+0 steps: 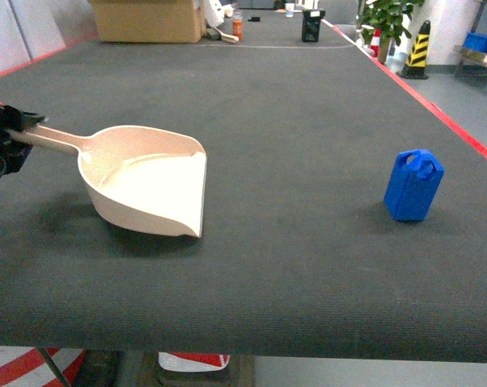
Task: Place part in tray to right shelf
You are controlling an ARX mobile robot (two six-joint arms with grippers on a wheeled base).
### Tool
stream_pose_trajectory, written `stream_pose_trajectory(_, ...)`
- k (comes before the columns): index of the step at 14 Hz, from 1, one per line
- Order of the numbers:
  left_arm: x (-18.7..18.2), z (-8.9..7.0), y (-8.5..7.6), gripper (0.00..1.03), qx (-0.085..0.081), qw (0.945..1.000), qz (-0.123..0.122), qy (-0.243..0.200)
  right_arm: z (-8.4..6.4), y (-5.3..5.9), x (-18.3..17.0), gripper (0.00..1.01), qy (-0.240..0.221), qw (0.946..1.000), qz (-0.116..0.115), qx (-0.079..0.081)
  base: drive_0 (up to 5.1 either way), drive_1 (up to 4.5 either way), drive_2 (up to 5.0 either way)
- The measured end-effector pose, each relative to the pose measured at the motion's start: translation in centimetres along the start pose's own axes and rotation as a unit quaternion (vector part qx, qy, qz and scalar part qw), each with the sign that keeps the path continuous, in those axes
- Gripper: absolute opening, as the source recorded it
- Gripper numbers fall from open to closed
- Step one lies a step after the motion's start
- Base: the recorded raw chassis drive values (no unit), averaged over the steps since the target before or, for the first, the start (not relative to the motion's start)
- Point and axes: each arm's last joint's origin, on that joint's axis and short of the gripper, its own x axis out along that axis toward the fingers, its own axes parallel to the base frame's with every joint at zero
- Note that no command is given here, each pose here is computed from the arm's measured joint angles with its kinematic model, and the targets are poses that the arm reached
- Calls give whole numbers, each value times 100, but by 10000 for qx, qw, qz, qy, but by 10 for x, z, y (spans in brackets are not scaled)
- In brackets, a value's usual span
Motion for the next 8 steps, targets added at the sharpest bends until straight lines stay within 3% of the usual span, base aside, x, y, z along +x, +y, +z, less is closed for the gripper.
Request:
stream_pose_trajectory(2, -21, -17, -27, 15, 52, 9979, -614, 213, 0, 0, 0, 98, 0, 10000, 0, 0, 0, 0, 0)
stream_pose_trajectory(3, -33, -27, -50, 15, 65, 9944, -1010, 305, 0, 0, 0, 98, 0, 10000, 0, 0, 0, 0, 0)
stream_pose_trajectory(5, -65, -58, -93, 13, 24, 9813, -1830, 595, 0, 0, 0, 98, -2, 10000, 0, 0, 0, 0, 0)
stream_pose_trajectory(8, -81, -99, -100, 13, -171, 9768, -1787, 1171, 0, 0, 0, 98, 0, 10000, 0, 0, 0, 0, 0)
